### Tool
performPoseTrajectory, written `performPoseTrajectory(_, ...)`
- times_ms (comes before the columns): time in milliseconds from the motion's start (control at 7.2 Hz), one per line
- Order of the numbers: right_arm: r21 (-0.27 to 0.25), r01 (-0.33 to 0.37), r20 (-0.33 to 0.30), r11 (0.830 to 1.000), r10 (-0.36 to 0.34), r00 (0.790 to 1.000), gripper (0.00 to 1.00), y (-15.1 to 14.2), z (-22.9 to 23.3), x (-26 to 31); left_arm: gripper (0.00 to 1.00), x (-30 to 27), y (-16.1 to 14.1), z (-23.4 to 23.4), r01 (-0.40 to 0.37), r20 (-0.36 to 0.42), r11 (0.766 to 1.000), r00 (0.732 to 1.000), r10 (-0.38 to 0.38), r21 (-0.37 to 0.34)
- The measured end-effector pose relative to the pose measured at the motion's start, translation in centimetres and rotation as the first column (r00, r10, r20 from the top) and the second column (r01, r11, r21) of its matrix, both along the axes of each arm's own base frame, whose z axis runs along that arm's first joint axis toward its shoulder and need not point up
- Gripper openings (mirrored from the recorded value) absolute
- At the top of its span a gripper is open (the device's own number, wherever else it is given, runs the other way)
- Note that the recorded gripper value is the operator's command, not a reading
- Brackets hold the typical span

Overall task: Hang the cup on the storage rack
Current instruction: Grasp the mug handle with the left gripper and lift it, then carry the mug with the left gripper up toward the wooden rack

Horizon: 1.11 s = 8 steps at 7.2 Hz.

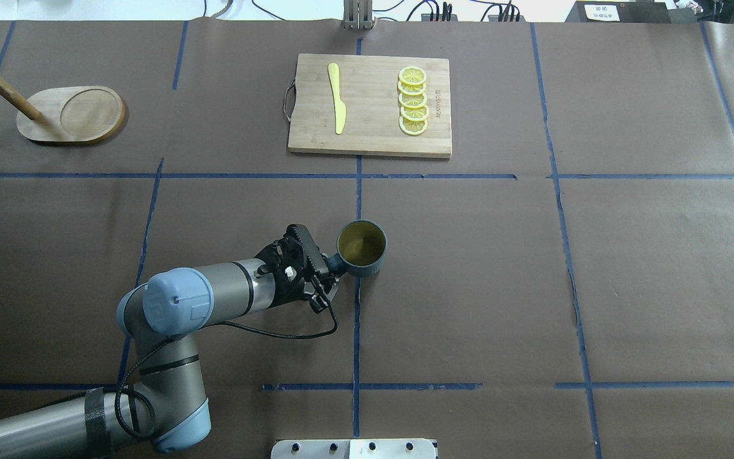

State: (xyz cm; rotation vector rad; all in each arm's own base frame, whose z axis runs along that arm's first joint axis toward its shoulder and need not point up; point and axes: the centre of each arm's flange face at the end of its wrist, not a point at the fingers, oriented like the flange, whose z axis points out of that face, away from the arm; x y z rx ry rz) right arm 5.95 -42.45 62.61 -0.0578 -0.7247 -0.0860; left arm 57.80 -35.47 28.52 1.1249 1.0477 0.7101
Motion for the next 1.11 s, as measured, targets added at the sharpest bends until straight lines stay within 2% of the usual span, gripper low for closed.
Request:
performPoseTrajectory(139, -0.001, 0.001, 0.000, 1.000, -0.001, 1.000, 1.00, 0.1, 0.1, 0.0, 0.00, -0.6, 0.0, -0.7, 0.008, -0.042, 1.000, 0.999, -0.008, -0.021)
performPoseTrajectory(278, 0.000, 0.003, 0.001, 1.000, -0.003, 1.000, 1.00, 0.2, 0.1, 0.0, 0.00, -1.3, 0.0, -1.3, 0.009, -0.117, 0.995, 0.993, -0.021, -0.104)
performPoseTrajectory(417, 0.002, 0.005, 0.001, 1.000, -0.005, 1.000, 1.00, 0.2, 0.1, 0.0, 0.00, -2.0, 0.0, -2.0, -0.005, -0.204, 0.975, 0.978, -0.041, -0.220)
performPoseTrajectory(556, 0.003, 0.006, 0.001, 1.000, -0.006, 1.000, 1.00, 0.2, 0.1, 0.0, 0.00, -3.0, -0.4, -2.9, -0.026, -0.283, 0.941, 0.956, -0.075, -0.337)
performPoseTrajectory(694, 0.005, 0.007, 0.001, 1.000, -0.007, 1.000, 1.00, 0.2, 0.0, 0.0, 0.00, -4.5, -1.7, -3.7, -0.052, -0.355, 0.880, 0.925, -0.136, -0.472)
performPoseTrajectory(833, 0.006, 0.007, 0.001, 1.000, -0.007, 1.000, 1.00, 0.2, 0.0, 0.0, 0.00, -6.7, -3.7, -4.4, -0.104, -0.431, 0.776, 0.873, -0.229, -0.622)
performPoseTrajectory(972, 0.007, 0.008, 0.001, 1.000, -0.008, 1.000, 1.00, 0.2, 0.0, 0.0, 0.00, -9.4, -6.2, -5.0, -0.185, -0.501, 0.658, 0.800, -0.331, -0.730)
performPoseTrajectory(1111, 0.008, 0.008, 0.001, 1.000, -0.008, 1.000, 1.00, 0.2, -0.1, 0.0, 0.00, -12.4, -8.8, -5.4, -0.280, -0.552, 0.549, 0.716, -0.428, -0.788)
